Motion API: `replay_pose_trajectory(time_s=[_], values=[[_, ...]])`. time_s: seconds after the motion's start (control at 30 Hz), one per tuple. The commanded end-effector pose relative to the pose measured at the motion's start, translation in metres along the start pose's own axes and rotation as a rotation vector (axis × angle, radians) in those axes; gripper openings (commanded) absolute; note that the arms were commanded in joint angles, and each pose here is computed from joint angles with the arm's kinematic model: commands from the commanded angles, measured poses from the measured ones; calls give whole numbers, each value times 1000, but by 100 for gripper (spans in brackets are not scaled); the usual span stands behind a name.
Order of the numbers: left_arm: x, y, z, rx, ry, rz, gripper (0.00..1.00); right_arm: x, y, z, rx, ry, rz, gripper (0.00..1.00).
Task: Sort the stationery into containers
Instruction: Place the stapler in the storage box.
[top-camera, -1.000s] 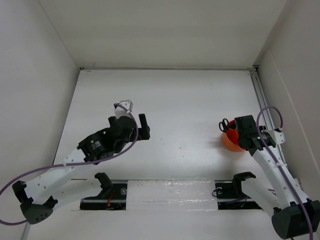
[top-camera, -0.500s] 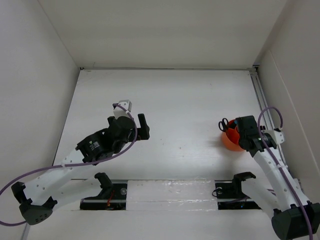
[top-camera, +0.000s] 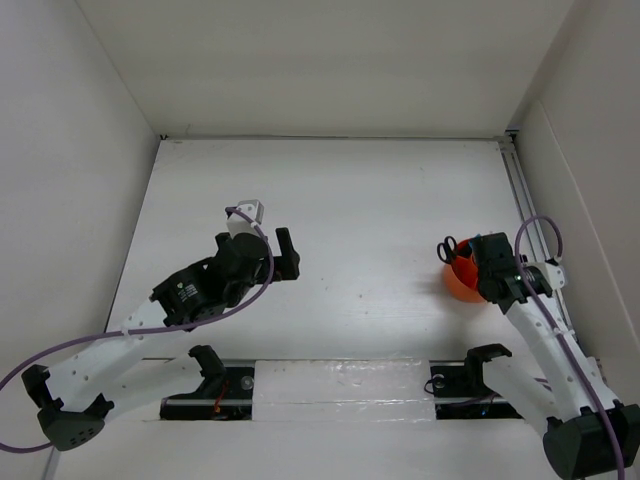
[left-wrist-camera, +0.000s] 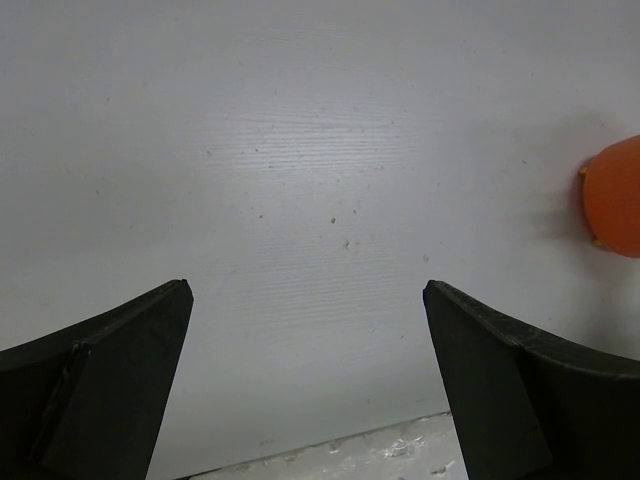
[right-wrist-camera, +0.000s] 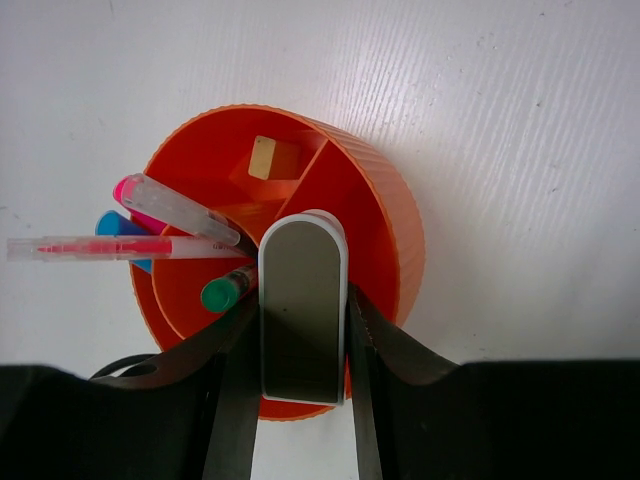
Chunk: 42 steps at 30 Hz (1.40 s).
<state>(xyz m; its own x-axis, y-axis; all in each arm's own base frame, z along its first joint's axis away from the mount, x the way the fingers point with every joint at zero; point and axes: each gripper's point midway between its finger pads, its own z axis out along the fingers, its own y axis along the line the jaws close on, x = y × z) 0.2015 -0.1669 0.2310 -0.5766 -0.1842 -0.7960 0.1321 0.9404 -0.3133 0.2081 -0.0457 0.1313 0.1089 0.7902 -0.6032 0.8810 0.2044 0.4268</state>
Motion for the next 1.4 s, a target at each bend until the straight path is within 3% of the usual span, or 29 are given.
replay_pose_trajectory(time_s=[0.0,0.83,1.23,1.37], values=[[-3,-4,0,27,-18,2,100,-6,-1,-3,19,-12,-4,0],[-8,-11,-9,94,-40,-8,100,-15,-8,-7,77,-41,5,0],[-9,-15,-12,120,-41,-6,100,-8,21,-7,-100,-3,-24,0],[-5,-14,-11,122,-29,-2,100,-10,15,-7,-83,-12,-24,0]])
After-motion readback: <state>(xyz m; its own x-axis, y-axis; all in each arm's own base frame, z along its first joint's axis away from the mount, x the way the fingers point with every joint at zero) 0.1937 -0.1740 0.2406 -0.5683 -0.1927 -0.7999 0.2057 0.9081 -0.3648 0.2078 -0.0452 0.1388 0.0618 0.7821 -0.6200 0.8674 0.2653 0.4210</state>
